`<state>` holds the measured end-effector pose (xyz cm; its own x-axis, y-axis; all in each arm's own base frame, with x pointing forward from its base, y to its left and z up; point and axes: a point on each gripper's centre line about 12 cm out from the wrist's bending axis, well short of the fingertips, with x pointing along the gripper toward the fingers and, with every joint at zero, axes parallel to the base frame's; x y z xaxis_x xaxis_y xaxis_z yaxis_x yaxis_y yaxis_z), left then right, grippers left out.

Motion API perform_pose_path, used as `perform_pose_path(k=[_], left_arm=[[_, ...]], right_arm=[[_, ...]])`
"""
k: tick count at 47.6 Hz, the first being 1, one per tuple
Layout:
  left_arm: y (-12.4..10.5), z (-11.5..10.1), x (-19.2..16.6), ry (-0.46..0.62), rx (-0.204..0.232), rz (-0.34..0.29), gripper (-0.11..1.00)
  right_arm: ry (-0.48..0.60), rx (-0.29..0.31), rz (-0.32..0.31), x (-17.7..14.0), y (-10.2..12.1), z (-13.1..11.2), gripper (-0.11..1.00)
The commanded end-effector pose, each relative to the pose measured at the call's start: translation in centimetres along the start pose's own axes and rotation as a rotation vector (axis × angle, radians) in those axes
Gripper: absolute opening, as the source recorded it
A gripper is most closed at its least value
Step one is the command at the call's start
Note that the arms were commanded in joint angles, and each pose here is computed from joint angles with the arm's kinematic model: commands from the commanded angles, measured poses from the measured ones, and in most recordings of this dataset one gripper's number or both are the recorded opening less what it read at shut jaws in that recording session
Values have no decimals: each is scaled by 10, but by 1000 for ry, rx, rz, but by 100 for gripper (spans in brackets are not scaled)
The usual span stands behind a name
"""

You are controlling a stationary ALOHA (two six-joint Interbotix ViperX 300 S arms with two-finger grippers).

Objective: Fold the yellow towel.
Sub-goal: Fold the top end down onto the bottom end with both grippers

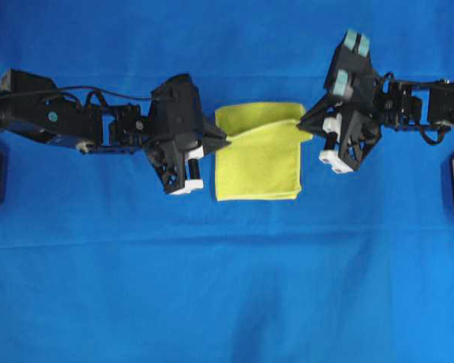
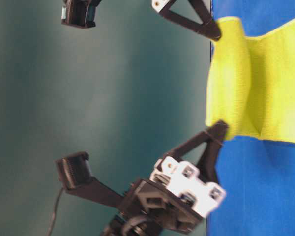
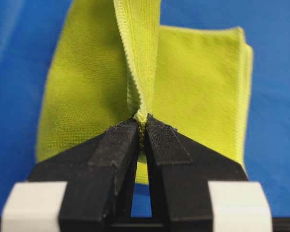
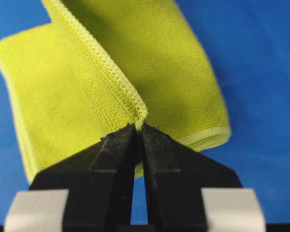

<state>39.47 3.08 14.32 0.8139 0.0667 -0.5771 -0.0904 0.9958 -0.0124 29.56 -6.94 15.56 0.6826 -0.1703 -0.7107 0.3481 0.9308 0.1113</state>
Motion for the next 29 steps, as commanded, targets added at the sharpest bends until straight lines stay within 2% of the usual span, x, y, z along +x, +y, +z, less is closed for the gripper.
perform_pose_path(k=[1, 14, 29], left_arm=[[-8, -3, 2, -1, 1, -16, 3], [-25, -22, 21, 21, 17, -48, 3], [-25, -15, 23, 0, 9, -49, 3]], right_arm=[[2, -5, 13, 4, 4, -2, 5], [41, -7, 23, 23, 8, -14, 5], [28, -12, 54, 25, 20, -15, 5]])
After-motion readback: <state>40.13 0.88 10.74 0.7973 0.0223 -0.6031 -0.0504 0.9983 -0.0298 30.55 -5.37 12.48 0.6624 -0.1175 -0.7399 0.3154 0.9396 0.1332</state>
